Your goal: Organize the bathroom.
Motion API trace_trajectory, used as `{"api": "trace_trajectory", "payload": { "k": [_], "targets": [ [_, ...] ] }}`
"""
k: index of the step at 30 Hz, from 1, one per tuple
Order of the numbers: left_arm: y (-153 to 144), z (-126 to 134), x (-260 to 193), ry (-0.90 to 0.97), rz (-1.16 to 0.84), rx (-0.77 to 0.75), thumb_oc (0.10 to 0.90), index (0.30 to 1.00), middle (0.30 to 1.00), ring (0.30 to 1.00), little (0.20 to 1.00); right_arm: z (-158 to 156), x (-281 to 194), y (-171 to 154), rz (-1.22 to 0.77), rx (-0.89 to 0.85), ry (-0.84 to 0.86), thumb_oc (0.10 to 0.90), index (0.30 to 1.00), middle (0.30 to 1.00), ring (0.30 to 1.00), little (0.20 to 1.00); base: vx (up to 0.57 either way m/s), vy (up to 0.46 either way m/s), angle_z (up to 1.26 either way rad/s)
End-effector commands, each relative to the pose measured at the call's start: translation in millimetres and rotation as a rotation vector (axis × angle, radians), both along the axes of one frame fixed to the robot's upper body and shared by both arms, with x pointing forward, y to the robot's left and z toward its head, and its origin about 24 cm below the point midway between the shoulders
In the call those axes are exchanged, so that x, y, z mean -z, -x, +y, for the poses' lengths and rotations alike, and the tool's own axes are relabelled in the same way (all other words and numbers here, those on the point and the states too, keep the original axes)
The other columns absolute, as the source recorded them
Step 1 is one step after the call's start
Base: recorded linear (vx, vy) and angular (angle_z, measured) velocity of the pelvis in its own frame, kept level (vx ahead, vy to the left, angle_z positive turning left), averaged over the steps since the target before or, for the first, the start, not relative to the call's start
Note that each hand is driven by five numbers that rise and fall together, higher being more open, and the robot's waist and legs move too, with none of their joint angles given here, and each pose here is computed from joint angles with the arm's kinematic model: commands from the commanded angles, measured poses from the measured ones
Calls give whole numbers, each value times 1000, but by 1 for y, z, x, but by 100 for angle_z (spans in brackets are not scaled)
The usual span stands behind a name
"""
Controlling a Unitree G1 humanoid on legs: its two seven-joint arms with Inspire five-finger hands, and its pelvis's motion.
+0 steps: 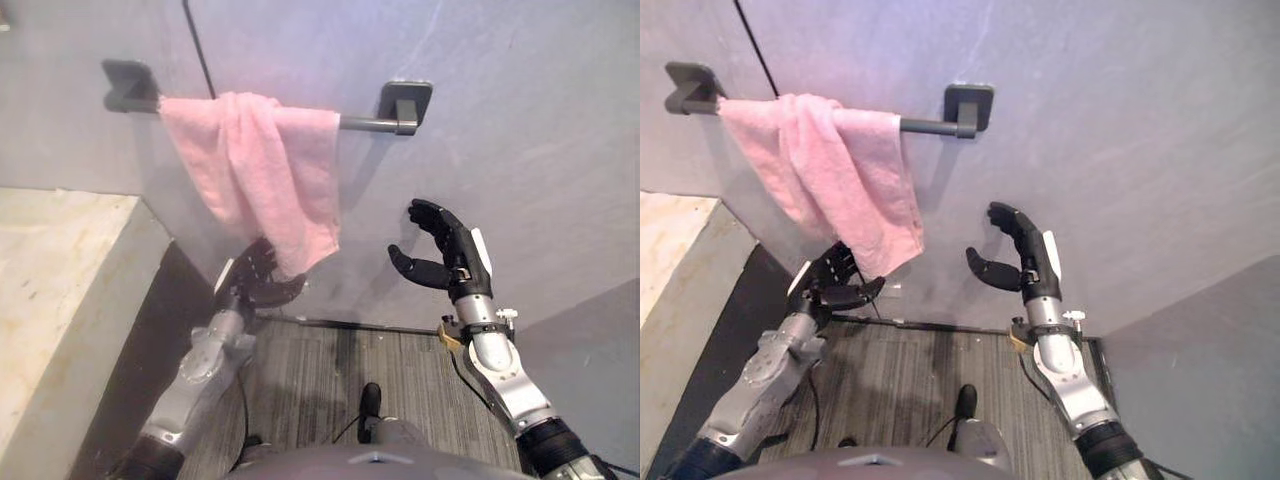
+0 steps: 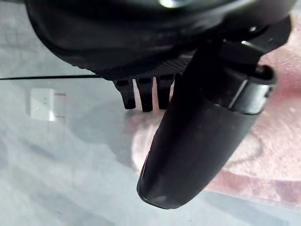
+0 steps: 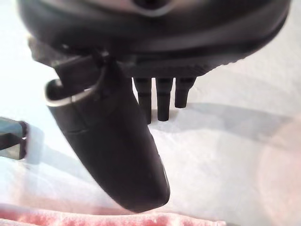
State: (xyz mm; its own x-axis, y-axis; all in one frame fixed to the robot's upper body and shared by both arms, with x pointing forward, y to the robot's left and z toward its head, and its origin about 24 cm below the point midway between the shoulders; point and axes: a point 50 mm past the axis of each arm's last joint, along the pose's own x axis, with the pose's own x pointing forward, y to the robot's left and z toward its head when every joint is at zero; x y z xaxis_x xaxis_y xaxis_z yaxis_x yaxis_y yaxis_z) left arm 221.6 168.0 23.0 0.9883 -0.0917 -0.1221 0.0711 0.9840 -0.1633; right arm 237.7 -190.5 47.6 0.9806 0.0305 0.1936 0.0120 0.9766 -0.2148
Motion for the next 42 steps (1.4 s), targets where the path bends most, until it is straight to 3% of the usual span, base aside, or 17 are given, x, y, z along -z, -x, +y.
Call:
{"api": "trace_trajectory", "payload": {
  "k": [1, 9, 23, 34, 35, 37, 38, 39, 40, 42],
  "targets": [
    [-21, -14, -52, 47, -283, 65, 800, 900, 900, 900, 900, 25, -65, -12, -330, -147, -64, 800, 900, 900, 900, 900, 0, 0, 0],
    [-23, -23, -52, 44, -287, 108, 800, 900, 900, 900, 900, 29, -83, -34, -291, -229, -98, 800, 900, 900, 900, 900, 0, 0, 0],
    [-30, -27, -54, 45, -272, 155, 800, 900, 900, 900, 900, 33, -128, -77, -322, -216, -122, 800, 900, 900, 900, 900, 3, 24, 4],
    [-30, -31, -53, 50, -266, 180, 800, 900, 900, 900, 900, 38, -143, -87, -343, -205, -78, 800, 900, 900, 900, 900, 16, 30, 13],
    [-29, -31, -52, 52, -263, 181, 800, 900, 900, 900, 900, 36, -144, -87, -349, -193, -82, 767, 851, 851, 851, 851, 7, 6, 14],
    [-29, -31, -53, 53, -263, 180, 800, 900, 900, 900, 900, 35, -145, -87, -359, -178, -84, 762, 844, 844, 844, 844, 8, 4, 8],
    [-29, -30, -53, 53, -263, 181, 800, 900, 900, 900, 900, 35, -145, -86, -361, -175, -84, 736, 804, 804, 804, 804, 5, 4, 4],
    [-28, -30, -53, 55, -265, 180, 800, 900, 900, 900, 900, 32, -145, -85, -371, -156, -90, 524, 486, 486, 486, 486, 0, 0, 0],
    [-28, -30, -53, 55, -265, 180, 800, 900, 900, 900, 900, 32, -144, -84, -371, -154, -90, 524, 486, 486, 486, 486, 0, 0, 0],
    [-27, -30, -54, 54, -272, 180, 800, 900, 900, 900, 900, 31, -143, -82, -379, -138, -93, 420, 331, 331, 331, 331, 0, 0, 0]
  ]
}}
